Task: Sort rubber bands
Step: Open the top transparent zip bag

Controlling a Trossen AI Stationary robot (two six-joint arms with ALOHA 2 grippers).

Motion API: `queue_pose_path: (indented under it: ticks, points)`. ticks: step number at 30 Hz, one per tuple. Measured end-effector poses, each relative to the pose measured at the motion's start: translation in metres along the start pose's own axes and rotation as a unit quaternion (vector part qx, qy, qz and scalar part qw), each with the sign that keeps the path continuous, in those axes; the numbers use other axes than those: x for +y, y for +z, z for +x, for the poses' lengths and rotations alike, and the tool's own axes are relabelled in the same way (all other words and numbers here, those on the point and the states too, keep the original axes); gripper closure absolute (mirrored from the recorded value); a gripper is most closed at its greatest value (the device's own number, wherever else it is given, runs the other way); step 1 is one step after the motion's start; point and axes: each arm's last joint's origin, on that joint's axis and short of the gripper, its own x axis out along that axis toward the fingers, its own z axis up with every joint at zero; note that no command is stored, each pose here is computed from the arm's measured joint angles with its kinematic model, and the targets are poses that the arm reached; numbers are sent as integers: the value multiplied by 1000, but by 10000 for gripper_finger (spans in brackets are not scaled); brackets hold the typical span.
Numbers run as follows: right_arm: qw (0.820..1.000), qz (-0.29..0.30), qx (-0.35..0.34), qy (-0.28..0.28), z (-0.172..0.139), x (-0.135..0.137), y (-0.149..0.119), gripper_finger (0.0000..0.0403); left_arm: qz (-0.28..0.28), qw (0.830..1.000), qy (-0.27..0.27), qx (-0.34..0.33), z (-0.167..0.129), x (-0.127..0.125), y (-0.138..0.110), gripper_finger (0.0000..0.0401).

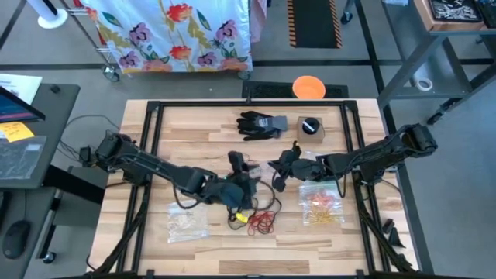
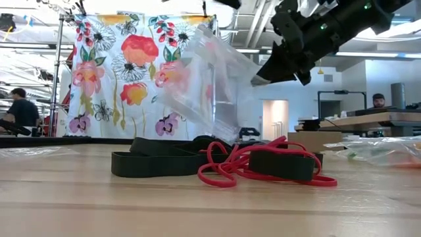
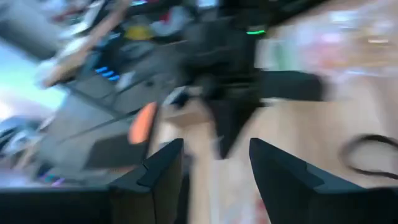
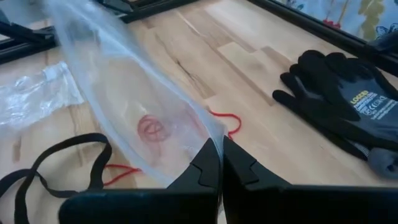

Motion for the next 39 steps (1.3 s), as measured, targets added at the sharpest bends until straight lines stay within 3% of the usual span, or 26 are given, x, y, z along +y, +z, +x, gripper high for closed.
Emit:
queue_pose_path:
  ticks: [2,6,10,13,19,32,39]
  points:
    - [1000,2,-2,4,0,0,1,403,11,1000,-26,-3,3,-5,-1,229]
    - [1000,6,-3,30,-1,4,1,403,56,998,-25,21,22,-14,-10,265]
    - [999,7,-7,39,-2,7,2,403,99,994,-36,16,34,-20,-12,340]
    - [999,8,-8,40,-2,7,4,403,95,995,-33,19,37,-18,-12,391]
    - [999,20,-4,49,-2,8,4,403,105,993,-50,23,40,-14,-15,400]
    - [994,80,-18,72,-5,14,7,403,91,986,-56,124,50,-3,-40,401]
    - [991,82,-37,95,-9,21,9,403,66,988,-86,113,57,2,-41,401]
